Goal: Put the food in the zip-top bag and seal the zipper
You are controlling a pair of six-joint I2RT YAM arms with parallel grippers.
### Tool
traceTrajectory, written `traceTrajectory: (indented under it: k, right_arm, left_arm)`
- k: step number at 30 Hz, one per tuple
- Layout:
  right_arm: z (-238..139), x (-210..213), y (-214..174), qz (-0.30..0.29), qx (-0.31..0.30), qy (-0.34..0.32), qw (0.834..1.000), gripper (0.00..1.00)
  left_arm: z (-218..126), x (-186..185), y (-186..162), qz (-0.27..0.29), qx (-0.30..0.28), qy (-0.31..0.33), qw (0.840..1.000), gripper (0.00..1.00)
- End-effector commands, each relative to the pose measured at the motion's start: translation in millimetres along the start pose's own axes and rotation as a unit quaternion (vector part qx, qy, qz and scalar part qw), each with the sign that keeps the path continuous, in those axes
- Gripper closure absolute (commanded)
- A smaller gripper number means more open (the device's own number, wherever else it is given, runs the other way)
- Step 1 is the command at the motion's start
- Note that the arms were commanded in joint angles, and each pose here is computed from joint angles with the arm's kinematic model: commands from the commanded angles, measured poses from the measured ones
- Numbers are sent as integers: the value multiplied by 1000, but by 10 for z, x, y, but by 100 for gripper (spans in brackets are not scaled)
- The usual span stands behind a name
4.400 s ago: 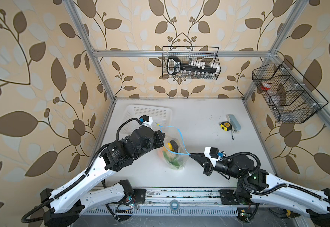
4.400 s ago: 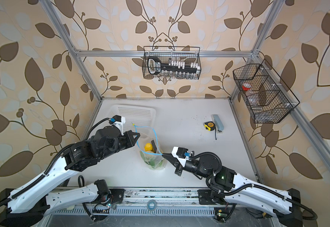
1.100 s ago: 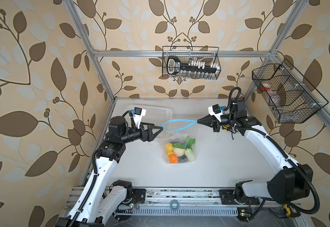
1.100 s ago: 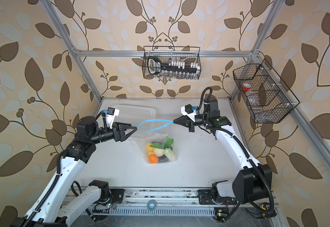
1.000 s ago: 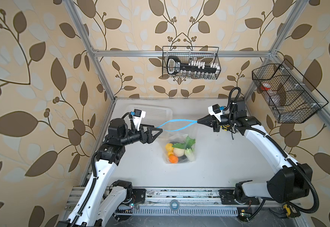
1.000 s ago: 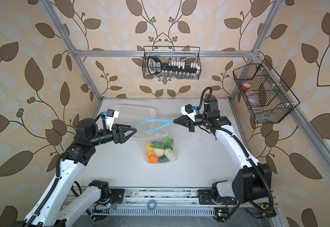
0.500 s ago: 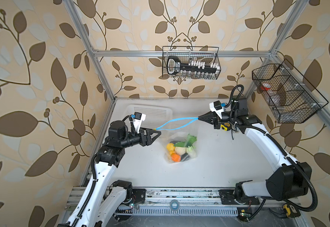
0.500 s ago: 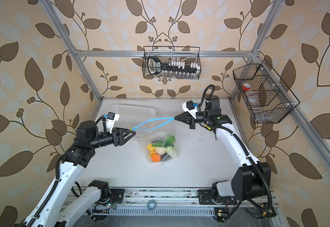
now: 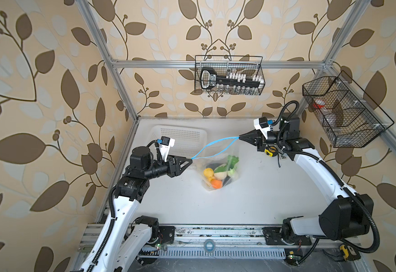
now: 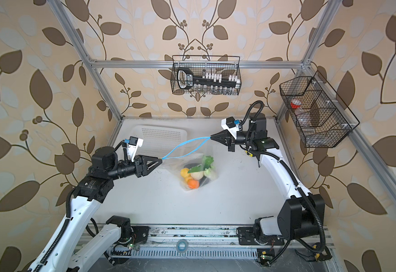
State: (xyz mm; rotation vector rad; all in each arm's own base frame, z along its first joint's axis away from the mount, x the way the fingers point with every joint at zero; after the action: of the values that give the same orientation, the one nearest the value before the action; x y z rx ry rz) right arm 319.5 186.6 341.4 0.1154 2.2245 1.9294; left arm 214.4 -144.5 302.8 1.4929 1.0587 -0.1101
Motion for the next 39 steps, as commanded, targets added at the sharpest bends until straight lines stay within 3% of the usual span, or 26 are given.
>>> traceTrajectory:
  k: [1,6,9,13,16,23,28,34,39]
  right_arm:
    - [-9,0,33,-7,-12,5,1000,100]
    - [3,-35,26,2,-14,1,1000,100]
    - [7,-69,27,7,-14,-3,1000,100]
    - [16,-99,40,9,-16,-5,1000,100]
    - [23,-113,42,10,-17,-4,1000,100]
    - [25,-152,39,16,-16,-7,1000,100]
    - [23,-187,33,19,-15,-9,1000,100]
    - [32,-213,21,24,-16,-9,1000,100]
    - [35,-229,18,27,-16,-11,999,100]
  left_arm:
    - [0,-88,36,19,-9,-21,1000,47]
    - [66,-77,75,17,-6,-30,999,48]
    - [119,-126,51,29,1,-41,999,43]
    - [171,-247,-55,78,4,-36,996,35]
    - [188,-276,-140,116,9,-22,993,35]
    - [285,-181,-193,119,43,-10,992,52]
    - [319,-115,-257,113,66,0,991,55]
    - [240,-152,-207,144,44,10,989,61]
    - [237,-221,-135,152,32,-1,988,77]
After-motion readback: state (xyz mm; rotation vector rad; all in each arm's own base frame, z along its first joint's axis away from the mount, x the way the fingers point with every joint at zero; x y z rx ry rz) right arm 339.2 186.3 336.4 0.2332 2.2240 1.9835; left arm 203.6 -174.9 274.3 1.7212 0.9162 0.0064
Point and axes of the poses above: each gripper's point midway between its finger pads, its own z axis out along the fingers, its own x axis along the line the jaws close on, y = z × x, the point moved 2 cm from there along -z, back along the fingers, and after that the axes turned 1 degree about z, right-handed, at the moved point
